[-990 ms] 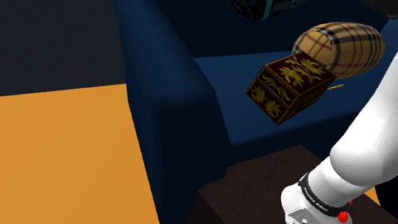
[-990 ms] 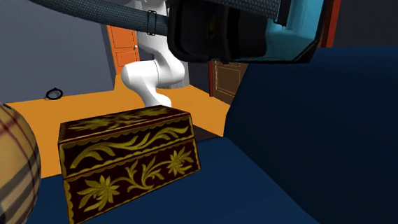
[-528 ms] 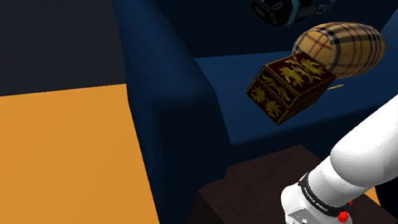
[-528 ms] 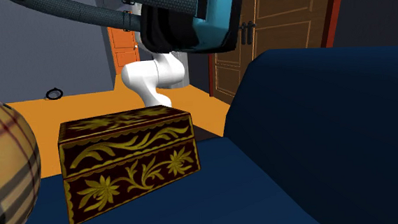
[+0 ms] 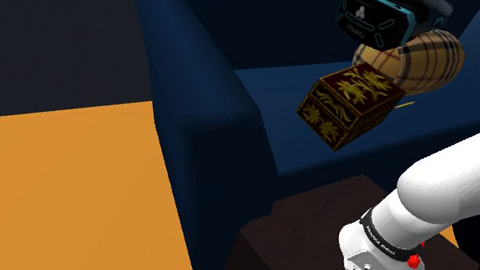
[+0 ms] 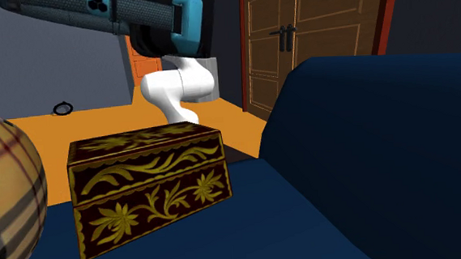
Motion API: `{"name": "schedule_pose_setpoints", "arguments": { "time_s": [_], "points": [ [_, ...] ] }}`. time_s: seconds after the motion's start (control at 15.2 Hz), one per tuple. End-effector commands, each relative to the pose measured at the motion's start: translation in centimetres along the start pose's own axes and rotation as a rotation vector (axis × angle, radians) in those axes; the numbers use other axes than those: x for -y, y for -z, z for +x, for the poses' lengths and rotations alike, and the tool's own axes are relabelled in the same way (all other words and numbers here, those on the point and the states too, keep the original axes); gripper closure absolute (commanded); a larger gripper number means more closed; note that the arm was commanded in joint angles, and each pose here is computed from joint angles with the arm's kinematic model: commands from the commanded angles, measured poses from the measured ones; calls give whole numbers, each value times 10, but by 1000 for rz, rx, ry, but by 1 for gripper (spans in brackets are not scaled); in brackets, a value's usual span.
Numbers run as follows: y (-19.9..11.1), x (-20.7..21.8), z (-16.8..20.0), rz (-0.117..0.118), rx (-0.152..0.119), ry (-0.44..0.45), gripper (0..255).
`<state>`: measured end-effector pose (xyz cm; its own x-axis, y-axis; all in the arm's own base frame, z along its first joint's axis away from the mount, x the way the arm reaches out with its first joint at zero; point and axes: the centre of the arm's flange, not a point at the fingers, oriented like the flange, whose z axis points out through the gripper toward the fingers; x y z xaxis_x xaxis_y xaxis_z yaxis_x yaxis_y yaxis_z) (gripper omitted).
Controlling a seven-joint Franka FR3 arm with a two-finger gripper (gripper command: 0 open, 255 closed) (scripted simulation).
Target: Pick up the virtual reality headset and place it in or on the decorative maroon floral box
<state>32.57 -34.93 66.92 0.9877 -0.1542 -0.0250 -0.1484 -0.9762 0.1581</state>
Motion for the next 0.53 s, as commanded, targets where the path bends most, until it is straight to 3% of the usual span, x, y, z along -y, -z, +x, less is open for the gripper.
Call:
{"name": "schedule_pose_setpoints", "arguments": {
  "time_s": [0.0, 0.46],
  "points": [
    [1, -3, -23, 0, -1, 1, 255],
    [-35, 2, -23, 0, -1, 1, 255]
  ]
}}
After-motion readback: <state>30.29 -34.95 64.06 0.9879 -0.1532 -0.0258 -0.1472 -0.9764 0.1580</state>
